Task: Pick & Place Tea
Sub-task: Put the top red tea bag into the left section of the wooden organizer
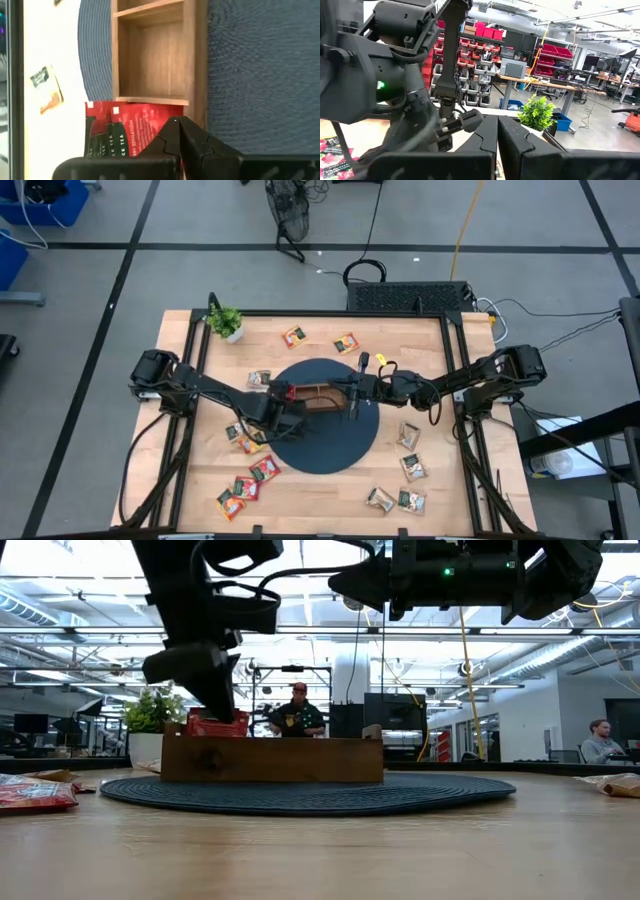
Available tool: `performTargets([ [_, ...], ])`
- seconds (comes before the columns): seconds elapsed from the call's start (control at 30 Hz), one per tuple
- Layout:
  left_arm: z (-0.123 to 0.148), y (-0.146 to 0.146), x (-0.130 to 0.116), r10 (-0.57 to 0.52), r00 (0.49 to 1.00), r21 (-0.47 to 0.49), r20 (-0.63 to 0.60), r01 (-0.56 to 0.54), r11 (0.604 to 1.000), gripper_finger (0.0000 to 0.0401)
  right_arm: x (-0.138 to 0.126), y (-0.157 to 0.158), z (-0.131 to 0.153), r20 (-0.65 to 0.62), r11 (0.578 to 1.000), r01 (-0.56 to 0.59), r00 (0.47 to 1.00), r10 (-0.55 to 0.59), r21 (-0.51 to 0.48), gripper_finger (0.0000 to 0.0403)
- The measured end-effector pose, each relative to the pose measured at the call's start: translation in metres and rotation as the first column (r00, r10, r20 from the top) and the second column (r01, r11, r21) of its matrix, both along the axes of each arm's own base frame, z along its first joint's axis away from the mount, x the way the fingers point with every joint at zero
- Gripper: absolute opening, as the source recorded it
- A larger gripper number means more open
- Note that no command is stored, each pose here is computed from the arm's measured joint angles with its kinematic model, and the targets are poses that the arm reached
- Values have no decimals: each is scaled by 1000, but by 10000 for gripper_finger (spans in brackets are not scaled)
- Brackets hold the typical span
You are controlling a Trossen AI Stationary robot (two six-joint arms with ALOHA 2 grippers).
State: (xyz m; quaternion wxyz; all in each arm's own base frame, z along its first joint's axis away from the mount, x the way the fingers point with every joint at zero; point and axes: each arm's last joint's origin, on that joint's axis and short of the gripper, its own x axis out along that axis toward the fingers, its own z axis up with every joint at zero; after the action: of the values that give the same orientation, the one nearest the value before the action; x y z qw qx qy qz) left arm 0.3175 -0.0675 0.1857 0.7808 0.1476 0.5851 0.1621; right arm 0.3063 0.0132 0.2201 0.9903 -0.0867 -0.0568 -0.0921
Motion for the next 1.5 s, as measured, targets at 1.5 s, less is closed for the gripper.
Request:
performTargets([
  [1.5, -41, 45, -5, -33, 999, -263, -6, 30, 964, 2, 0, 0, 0, 3, 1000, 0, 1000, 0, 0, 0],
])
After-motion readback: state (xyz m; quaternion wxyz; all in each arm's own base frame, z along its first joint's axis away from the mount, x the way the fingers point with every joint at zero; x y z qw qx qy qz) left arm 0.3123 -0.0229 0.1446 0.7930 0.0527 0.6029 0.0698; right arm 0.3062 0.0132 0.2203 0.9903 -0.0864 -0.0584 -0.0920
